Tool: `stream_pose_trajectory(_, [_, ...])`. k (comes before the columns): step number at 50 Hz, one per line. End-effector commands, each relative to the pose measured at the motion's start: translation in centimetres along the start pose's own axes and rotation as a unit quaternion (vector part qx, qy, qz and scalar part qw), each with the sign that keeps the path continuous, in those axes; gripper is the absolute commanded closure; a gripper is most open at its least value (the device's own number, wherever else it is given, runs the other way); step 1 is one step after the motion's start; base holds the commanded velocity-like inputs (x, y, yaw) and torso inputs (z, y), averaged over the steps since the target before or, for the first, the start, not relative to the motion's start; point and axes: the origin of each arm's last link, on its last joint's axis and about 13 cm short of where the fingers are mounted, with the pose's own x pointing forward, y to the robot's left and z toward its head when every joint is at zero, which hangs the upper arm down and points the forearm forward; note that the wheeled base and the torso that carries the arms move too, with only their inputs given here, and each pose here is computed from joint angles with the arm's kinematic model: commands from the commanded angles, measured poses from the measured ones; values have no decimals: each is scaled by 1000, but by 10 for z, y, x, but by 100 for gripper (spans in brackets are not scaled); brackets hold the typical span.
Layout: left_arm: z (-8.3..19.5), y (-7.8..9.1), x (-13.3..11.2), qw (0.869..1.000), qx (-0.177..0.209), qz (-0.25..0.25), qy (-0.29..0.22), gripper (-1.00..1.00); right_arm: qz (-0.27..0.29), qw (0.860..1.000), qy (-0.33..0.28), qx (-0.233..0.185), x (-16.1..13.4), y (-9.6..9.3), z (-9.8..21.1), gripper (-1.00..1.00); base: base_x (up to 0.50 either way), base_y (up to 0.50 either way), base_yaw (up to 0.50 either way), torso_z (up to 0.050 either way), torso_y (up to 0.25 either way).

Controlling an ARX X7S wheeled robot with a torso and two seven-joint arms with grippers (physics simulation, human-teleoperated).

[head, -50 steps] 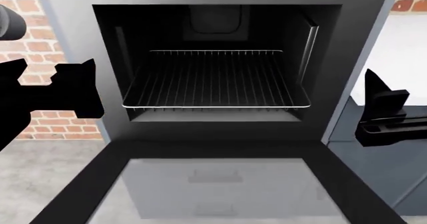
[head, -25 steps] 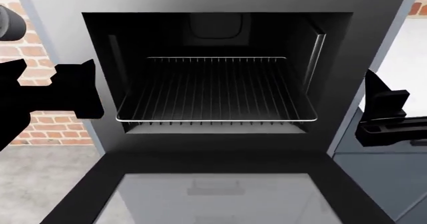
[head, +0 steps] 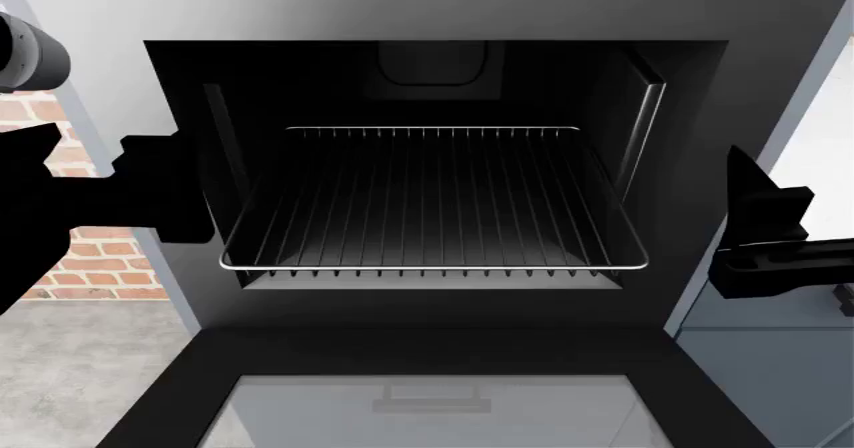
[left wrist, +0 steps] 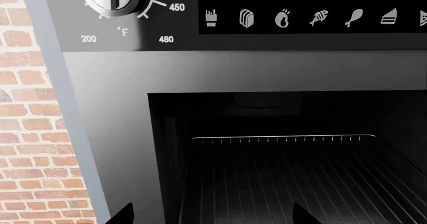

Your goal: Fully slide the oven rack out.

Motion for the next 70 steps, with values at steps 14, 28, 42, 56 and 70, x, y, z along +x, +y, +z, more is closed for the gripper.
stream_pose_trajectory(14, [24, 2, -4, 997, -37, -33, 63, -100, 32, 998, 43, 28, -9, -3, 46, -100, 0, 0, 0, 0, -64])
stream_pose_trajectory(28, [27, -5, -9, 993, -42, -57, 92, -100, 48, 997, 54, 25, -5, 2, 44, -100, 0, 0, 0, 0, -250])
stream_pose_trajectory(42, [23, -6, -5, 993, -45, -62, 93, -100, 50, 997, 52, 18, -2, 4, 40, -100, 0, 0, 0, 0, -250])
stream_pose_trajectory(56, [24, -20, 17, 992, -44, -67, 99, -100, 74, 994, 73, 25, 20, 14, 41, -100, 0, 0, 0, 0, -59])
stream_pose_trajectory(70, [40, -32, 63, 991, -8, -64, 119, -100, 97, 986, 131, 40, 69, 26, 48, -100, 0, 0, 0, 0, 0])
